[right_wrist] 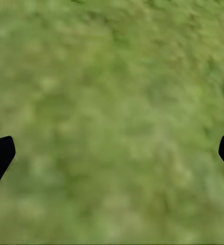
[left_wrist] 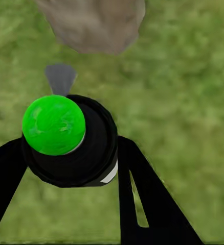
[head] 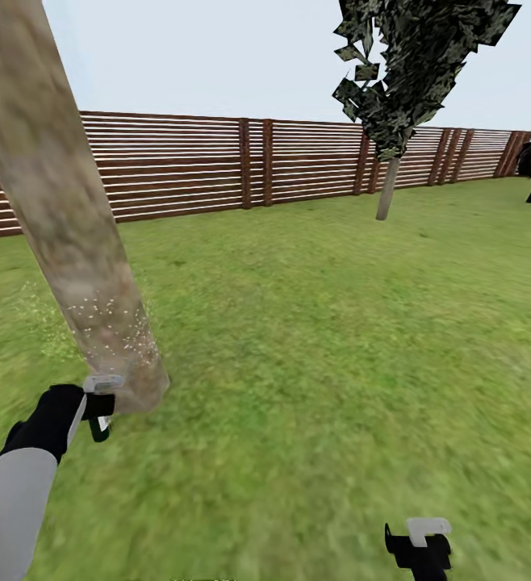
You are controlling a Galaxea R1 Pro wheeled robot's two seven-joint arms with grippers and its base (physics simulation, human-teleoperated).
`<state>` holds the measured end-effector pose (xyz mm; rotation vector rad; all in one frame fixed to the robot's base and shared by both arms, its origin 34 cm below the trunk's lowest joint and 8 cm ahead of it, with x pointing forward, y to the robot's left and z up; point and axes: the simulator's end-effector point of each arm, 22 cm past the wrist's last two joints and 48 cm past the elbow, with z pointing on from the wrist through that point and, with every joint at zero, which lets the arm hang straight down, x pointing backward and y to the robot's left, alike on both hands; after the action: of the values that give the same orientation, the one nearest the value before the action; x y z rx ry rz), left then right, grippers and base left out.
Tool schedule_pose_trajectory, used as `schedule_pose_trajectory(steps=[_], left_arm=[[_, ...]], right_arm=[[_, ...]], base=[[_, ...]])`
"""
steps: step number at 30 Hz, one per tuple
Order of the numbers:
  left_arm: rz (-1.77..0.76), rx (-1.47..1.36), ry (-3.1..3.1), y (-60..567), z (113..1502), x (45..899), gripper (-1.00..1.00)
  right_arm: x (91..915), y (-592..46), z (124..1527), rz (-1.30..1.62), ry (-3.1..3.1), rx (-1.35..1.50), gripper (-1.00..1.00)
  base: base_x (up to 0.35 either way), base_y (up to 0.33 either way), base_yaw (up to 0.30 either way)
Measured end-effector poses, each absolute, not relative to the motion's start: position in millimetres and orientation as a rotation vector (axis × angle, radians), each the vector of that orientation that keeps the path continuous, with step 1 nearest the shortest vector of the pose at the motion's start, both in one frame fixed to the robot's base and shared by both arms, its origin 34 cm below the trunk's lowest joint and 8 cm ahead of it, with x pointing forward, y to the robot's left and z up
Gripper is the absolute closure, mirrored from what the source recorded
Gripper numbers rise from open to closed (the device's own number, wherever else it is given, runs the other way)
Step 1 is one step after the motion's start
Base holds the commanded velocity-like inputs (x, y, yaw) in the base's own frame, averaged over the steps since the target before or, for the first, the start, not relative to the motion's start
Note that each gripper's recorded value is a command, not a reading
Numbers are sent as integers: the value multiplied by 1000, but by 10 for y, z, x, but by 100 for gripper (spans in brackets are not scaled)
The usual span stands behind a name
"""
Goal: In the garden, pick up the pesticide atomizer on the floor and spray pesticide onto both trees until each tree trunk is fully covered.
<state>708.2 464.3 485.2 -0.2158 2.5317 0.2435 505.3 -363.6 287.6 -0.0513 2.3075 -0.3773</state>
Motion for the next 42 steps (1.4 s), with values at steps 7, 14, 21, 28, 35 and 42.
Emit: schedule_pose_trajectory(steps=[7, 14, 21, 28, 35, 42], left_arm=[[214, -74, 2523, 4481, 4240, 6642, 100], [-200, 701, 2407, 3502, 4042, 6294, 100], [-518, 1271, 2364, 2741, 3885, 5617, 100], [-519, 1457, 2366, 2602, 3752, 5414, 100], [-544, 1649, 2263, 1844, 3677, 5328, 100], [-516, 1627, 2214, 1586, 3727, 5461, 100]], right_arm=[[5066, -3616, 2880, -373, 2306, -56, -100], [5987, -2912, 3472, -305, 2101, -439, -100], [6130, -1321, 3697, 317, 2081, -1040, -100], [5973, -982, 3917, 492, 1994, -1223, 100], [5712, -385, 4106, 659, 1892, -1365, 100], [5669, 11, 4330, 729, 1816, -1382, 100]], base=[[0, 0, 136], [0, 0, 1], [0, 0, 0], [0, 0, 0], [0, 0, 0], [0, 0, 0]])
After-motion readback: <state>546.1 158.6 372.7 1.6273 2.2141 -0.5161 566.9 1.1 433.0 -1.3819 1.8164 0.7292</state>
